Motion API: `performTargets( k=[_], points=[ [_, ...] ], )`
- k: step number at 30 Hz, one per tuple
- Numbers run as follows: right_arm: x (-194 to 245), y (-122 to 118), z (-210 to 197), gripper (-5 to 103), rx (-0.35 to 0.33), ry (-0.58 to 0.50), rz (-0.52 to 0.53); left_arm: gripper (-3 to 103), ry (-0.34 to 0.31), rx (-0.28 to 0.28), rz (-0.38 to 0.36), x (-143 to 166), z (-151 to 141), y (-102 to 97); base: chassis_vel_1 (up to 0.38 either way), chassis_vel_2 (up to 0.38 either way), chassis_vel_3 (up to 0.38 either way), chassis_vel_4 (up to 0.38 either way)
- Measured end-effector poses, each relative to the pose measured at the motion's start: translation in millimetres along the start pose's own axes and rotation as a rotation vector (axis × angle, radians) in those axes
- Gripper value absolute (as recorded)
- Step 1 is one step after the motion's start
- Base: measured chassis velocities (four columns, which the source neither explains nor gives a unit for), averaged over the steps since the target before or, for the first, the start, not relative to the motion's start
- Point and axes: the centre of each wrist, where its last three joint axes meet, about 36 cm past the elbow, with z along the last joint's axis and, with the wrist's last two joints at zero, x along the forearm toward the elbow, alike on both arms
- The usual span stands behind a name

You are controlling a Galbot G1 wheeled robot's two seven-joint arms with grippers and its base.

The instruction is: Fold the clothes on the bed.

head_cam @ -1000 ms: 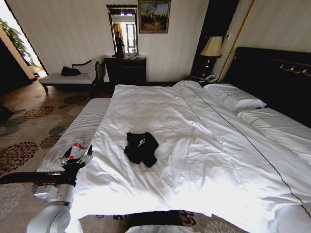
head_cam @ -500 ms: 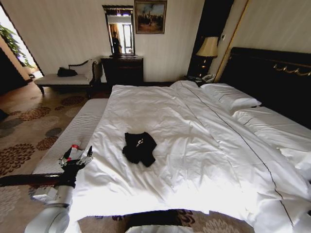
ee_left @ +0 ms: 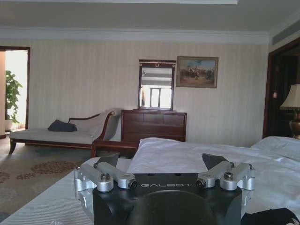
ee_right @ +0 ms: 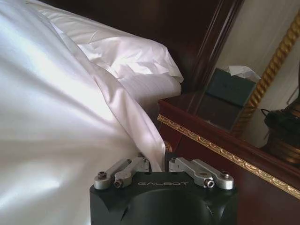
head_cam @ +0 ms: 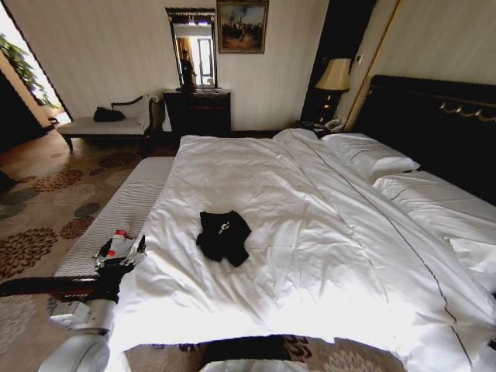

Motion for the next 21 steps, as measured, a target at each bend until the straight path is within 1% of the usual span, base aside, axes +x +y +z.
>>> performTargets(
  k=[1, 2, 3, 4, 6, 7, 8, 10, 11, 13, 15, 18, 19, 21],
  points=[
    [2.0, 1.4, -0.4, 21, -0.004, -0.005, 0.0, 100, -0.001, 0.001, -0.002, 0.0, 0.4, 0.3, 0.0, 0.0, 0.0, 0.0],
    [3.5, 2.0, -0.2, 21, -0.008, -0.008, 0.002, 100, -0.002, 0.001, -0.004, -0.1, 0.5, 0.6, 0.0, 0.0, 0.0, 0.0],
    [5.2, 1.9, 0.1, 27, -0.012, -0.01, 0.005, 100, -0.002, 0.002, -0.005, -0.1, 0.7, 0.9, 0.0, 0.0, 0.0, 0.0],
    [5.2, 1.9, 0.1, 27, -0.012, -0.01, 0.005, 100, -0.002, 0.002, -0.005, -0.1, 0.7, 0.9, 0.0, 0.0, 0.0, 0.0],
    [9.6, -0.3, -0.3, 37, -0.024, -0.022, 0.009, 100, -0.004, 0.002, -0.006, -0.1, 1.2, 2.0, 0.0, 0.0, 0.0, 0.0],
    [10.8, -1.2, -0.6, 37, -0.027, -0.026, 0.01, 100, -0.003, 0.003, -0.006, -0.1, 1.3, 2.4, 0.0, 0.0, 0.0, 0.0],
    [13.6, -2.8, -1.1, 42, -0.036, -0.032, 0.01, 100, -0.002, 0.002, -0.005, -0.4, 1.7, 3.3, 0.0, 0.0, 0.0, 0.0],
    [16.9, -4.0, -1.2, 42, -0.047, -0.038, 0.009, 100, -0.003, 0.001, -0.004, -1.0, 1.7, 3.8, 0.0, 0.0, 0.0, 0.0],
    [19.1, -4.8, -1.5, 54, -0.057, -0.042, 0.008, 100, -0.004, 0.001, -0.003, -1.5, 1.6, 3.9, 0.0, 0.0, 0.0, 0.0],
    [26.0, -6.8, -4.7, 65, -0.086, -0.058, 0.001, 100, -0.007, 0.001, 0.0, -2.6, 1.1, 3.4, 0.0, 0.0, 0.0, 0.0],
    [29.2, -7.4, -6.3, 65, -0.098, -0.067, -0.003, 100, -0.008, 0.002, 0.001, -2.7, 1.0, 3.0, 0.0, 0.0, 0.0, 0.0],
    [47.4, -10.6, -19.0, 81, -0.14, -0.128, -0.041, 100, -0.009, 0.004, 0.004, -2.7, 0.7, 1.5, 0.0, 0.0, 0.0, 0.0],
    [47.4, -10.6, -19.0, 81, -0.14, -0.128, -0.041, 100, -0.009, 0.004, 0.004, -2.7, 0.7, 1.5, 0.0, 0.0, 0.0, 0.0],
    [66.1, -10.0, -33.2, 92, -0.157, -0.193, -0.087, 100, -0.005, 0.003, 0.004, -1.7, 1.5, 1.1, 0.0, 0.0, 0.0, 0.0]
  ],
)
